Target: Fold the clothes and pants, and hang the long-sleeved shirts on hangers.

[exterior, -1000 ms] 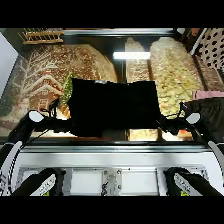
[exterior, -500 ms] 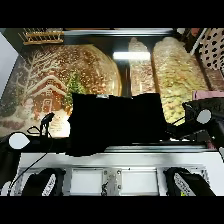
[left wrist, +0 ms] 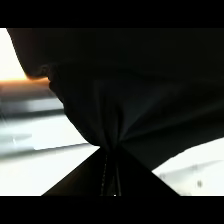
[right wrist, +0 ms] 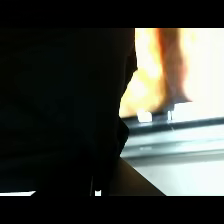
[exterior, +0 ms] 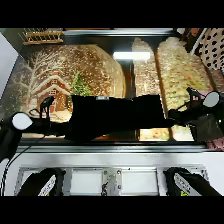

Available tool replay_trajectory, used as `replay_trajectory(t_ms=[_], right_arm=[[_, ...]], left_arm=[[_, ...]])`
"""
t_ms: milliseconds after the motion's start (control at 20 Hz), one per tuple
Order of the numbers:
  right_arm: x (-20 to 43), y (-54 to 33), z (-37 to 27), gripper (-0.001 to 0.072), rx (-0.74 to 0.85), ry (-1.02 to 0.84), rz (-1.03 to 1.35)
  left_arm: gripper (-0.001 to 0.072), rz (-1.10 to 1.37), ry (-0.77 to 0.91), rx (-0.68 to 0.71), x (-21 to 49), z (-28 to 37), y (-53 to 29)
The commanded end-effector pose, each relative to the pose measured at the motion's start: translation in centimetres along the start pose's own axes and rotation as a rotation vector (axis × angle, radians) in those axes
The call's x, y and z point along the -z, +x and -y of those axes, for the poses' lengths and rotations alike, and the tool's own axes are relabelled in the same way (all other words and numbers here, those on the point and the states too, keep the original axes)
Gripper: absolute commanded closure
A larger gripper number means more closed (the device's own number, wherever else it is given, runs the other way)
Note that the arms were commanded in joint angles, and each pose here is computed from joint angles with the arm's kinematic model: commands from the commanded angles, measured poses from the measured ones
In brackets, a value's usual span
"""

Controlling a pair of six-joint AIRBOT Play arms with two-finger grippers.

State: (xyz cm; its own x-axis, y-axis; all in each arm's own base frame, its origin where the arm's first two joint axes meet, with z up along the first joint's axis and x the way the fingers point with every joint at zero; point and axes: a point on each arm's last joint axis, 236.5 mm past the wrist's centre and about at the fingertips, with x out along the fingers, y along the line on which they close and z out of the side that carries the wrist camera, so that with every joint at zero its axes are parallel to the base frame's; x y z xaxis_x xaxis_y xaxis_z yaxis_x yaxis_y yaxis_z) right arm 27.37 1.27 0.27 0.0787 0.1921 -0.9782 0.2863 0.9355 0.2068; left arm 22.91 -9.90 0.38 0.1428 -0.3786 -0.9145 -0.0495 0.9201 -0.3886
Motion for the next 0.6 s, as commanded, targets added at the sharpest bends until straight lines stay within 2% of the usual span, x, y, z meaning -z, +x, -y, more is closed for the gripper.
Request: replay_trajectory(t_ms=[0,550], right_arm=[[-3.7,0.3,-0.7,0.0694,-0.002,-0.002,0.019],[-12.7,4.5,-4.0,0.0694,-0.054,-0.022,0.168]], left_arm=[[0.0699,0.020,0.035,-0.020,-5.9,-0.3,2.1],[0.0698,-0.030,0.031,-0.033,-15.8,-1.6,7.3]])
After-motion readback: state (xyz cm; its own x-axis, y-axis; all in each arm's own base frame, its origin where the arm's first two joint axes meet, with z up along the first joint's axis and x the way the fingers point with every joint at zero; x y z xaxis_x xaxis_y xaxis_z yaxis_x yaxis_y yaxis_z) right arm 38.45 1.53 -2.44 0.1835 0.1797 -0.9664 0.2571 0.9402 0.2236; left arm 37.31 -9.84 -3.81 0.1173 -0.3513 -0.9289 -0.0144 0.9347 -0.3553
